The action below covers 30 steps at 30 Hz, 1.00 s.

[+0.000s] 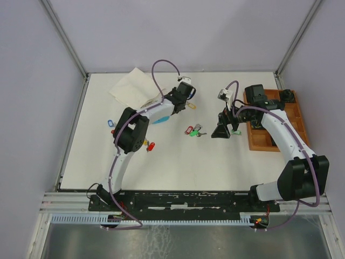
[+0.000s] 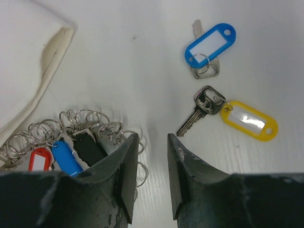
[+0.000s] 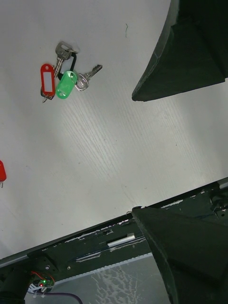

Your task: Remove the keys from the keyring

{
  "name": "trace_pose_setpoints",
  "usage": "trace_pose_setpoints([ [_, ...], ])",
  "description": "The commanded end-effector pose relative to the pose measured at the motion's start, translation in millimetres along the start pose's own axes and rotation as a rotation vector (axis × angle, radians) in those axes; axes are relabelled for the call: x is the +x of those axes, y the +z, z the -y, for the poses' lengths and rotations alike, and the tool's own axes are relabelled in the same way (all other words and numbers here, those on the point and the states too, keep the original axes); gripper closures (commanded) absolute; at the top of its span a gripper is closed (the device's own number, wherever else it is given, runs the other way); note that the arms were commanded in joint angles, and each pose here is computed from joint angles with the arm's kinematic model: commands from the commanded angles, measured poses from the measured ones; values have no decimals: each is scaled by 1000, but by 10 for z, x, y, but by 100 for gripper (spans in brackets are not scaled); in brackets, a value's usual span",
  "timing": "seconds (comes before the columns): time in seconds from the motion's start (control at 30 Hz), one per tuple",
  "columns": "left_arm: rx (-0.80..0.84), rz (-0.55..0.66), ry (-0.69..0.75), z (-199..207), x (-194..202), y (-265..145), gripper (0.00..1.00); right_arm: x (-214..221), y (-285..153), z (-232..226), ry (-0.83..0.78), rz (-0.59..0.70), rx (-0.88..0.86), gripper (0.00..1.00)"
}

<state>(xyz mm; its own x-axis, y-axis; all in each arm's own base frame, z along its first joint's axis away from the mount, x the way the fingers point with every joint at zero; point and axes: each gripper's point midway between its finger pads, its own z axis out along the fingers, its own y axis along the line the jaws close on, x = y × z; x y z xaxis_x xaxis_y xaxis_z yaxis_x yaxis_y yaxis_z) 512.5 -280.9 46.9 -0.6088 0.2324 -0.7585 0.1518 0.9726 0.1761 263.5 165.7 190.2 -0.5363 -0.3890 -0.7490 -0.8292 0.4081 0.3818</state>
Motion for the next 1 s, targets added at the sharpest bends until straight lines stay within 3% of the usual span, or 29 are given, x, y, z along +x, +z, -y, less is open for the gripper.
trace_pose_setpoints([
  [0.0,-65,33,-71,4,-102,95,62,-196,-50,-38,-75,38,-8,0],
  [0.53,-146,-23,-63,-126,50,106,60,-185,-52,-41,-81,33,-11,0],
  [0.83,2,54,-34,-166,-184,-453,58,-181,-53,-54,-83,30,-18,0],
  [0.97,119,109,12,-177,-65,-749,48,-173,-49,-57,-79,28,-21,0],
])
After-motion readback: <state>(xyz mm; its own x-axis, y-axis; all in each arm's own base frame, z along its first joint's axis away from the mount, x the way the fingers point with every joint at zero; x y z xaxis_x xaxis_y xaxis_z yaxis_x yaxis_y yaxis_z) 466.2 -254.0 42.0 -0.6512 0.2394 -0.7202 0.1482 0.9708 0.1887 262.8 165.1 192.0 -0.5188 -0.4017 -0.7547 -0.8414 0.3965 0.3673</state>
